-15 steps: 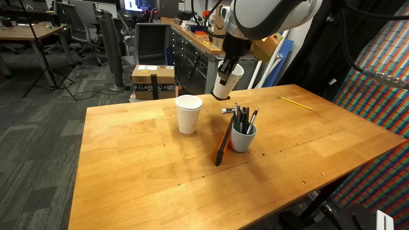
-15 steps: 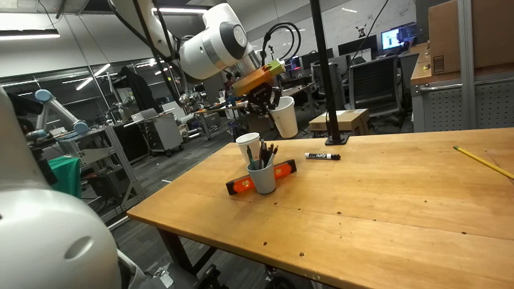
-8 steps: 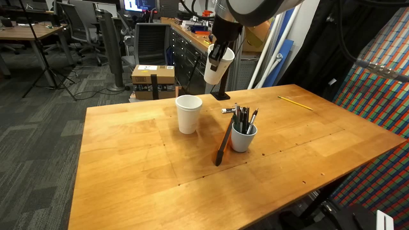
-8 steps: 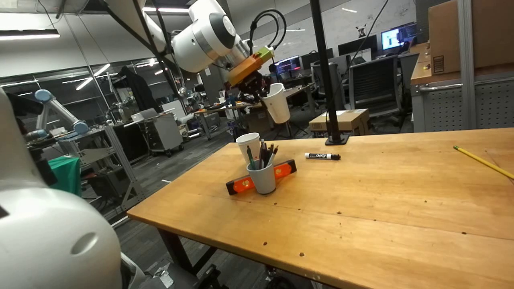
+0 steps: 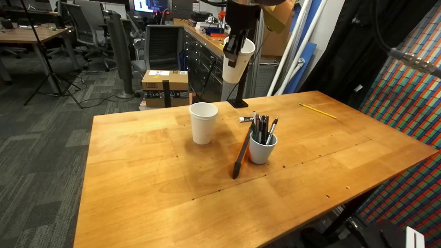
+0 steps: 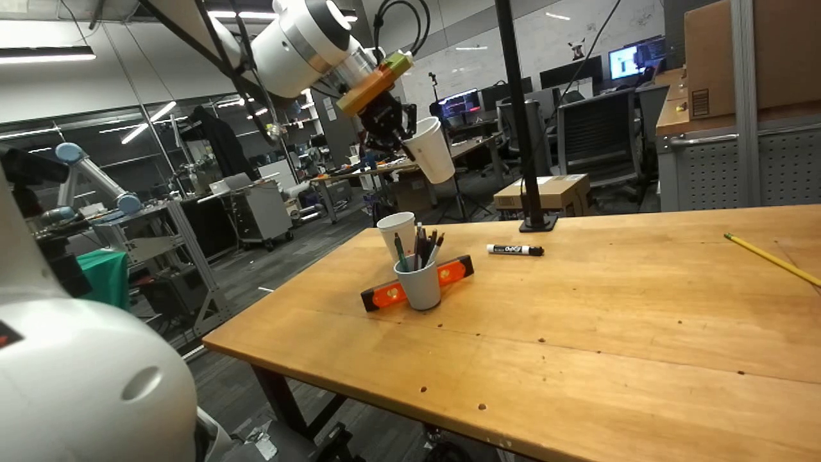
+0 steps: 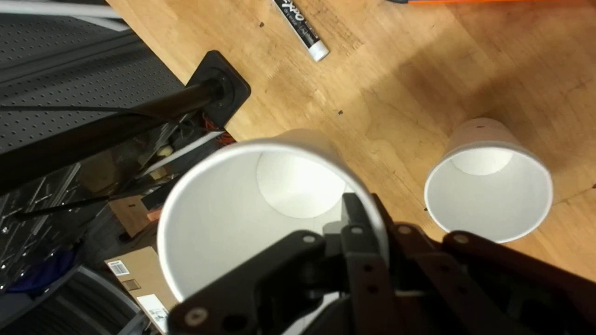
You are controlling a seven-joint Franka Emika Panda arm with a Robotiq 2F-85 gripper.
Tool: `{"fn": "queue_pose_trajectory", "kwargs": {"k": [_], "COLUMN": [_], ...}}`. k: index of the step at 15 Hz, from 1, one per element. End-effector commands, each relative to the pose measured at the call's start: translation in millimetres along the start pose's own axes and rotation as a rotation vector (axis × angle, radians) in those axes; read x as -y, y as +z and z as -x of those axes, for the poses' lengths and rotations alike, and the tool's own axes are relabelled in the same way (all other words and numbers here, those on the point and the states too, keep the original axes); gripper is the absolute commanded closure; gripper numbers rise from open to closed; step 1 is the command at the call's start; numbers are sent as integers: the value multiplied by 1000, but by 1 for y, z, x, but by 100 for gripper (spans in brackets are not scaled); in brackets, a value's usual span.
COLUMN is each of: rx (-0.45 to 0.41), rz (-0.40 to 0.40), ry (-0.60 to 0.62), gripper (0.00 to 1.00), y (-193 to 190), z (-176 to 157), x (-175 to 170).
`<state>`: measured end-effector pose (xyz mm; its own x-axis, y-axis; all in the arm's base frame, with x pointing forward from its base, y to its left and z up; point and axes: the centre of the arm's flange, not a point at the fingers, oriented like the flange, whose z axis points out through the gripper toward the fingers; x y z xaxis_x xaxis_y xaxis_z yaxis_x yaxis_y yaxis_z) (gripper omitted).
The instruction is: Stack the white cups together then put the marker in the stacked cups.
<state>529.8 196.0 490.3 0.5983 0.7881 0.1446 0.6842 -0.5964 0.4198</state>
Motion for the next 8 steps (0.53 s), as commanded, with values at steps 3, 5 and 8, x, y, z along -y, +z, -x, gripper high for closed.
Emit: {"fn": "queue_pose_trajectory", "kwargs": {"k": [3, 5, 8], "rx": [77, 98, 119], "rz": [-15, -35, -96], "ry": [49, 68, 101], "gripper": [95, 95, 95], "y": [-46, -53, -57], "z": [-20, -24, -28], "x": [20, 28, 37]}}
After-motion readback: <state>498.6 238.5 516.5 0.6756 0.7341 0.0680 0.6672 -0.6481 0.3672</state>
